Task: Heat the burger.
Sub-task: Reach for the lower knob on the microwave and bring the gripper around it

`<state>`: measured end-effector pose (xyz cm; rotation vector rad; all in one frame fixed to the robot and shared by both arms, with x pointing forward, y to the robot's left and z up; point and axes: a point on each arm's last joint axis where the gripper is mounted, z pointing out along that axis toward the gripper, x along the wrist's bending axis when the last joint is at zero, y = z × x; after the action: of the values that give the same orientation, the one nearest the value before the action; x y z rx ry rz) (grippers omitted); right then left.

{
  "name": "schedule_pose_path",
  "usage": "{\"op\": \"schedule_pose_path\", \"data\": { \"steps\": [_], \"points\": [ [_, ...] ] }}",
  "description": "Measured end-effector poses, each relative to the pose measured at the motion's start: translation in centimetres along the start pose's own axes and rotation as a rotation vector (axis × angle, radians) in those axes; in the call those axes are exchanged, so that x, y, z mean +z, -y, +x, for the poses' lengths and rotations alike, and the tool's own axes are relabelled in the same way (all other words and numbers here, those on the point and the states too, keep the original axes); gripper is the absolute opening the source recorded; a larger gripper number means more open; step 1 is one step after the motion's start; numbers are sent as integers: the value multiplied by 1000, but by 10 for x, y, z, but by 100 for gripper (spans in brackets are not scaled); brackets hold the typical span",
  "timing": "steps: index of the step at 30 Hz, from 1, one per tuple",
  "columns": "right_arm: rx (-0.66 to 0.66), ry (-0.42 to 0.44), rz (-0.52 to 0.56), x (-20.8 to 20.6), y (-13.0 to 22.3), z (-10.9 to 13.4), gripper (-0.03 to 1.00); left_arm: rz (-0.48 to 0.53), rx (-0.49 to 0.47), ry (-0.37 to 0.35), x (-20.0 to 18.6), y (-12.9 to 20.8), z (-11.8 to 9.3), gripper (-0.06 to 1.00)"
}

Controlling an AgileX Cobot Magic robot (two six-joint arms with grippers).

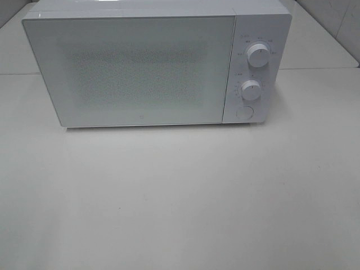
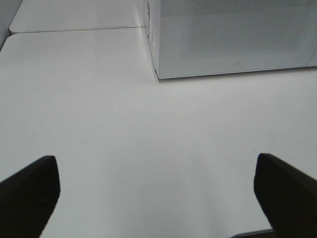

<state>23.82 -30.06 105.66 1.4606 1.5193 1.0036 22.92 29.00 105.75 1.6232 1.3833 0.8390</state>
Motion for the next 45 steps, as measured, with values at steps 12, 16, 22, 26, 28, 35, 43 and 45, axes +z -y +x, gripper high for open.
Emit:
{"op": "schedule_pose_path", "data": {
  "steps": [12, 16, 22, 26, 28, 35, 43, 45],
  "points": [
    [0, 0, 1, 0, 0, 0, 76, 0, 0, 0, 0, 0, 0, 99],
    [0, 0, 1, 0, 0, 0, 76, 0, 0, 0, 0, 0, 0, 99],
    [0, 0, 0, 0, 0, 0, 76, 0, 0, 0, 0, 0, 0, 99],
    [0, 0, 0, 0, 0, 0, 76, 0, 0, -1, 0, 0, 0, 99],
    [0, 0, 0, 0, 0, 0, 76, 0, 0, -1, 0, 0, 0, 99],
    [-48, 56, -77, -4, -13, -5, 77, 0, 0, -1, 0, 0, 0, 99],
    [-59, 49, -155, 36, -45, -3, 77, 1, 0, -1, 0, 0, 0, 99],
    [-87, 39, -225, 56, -51, -2, 77, 1, 0, -1, 0, 0, 0, 99]
  ]
}}
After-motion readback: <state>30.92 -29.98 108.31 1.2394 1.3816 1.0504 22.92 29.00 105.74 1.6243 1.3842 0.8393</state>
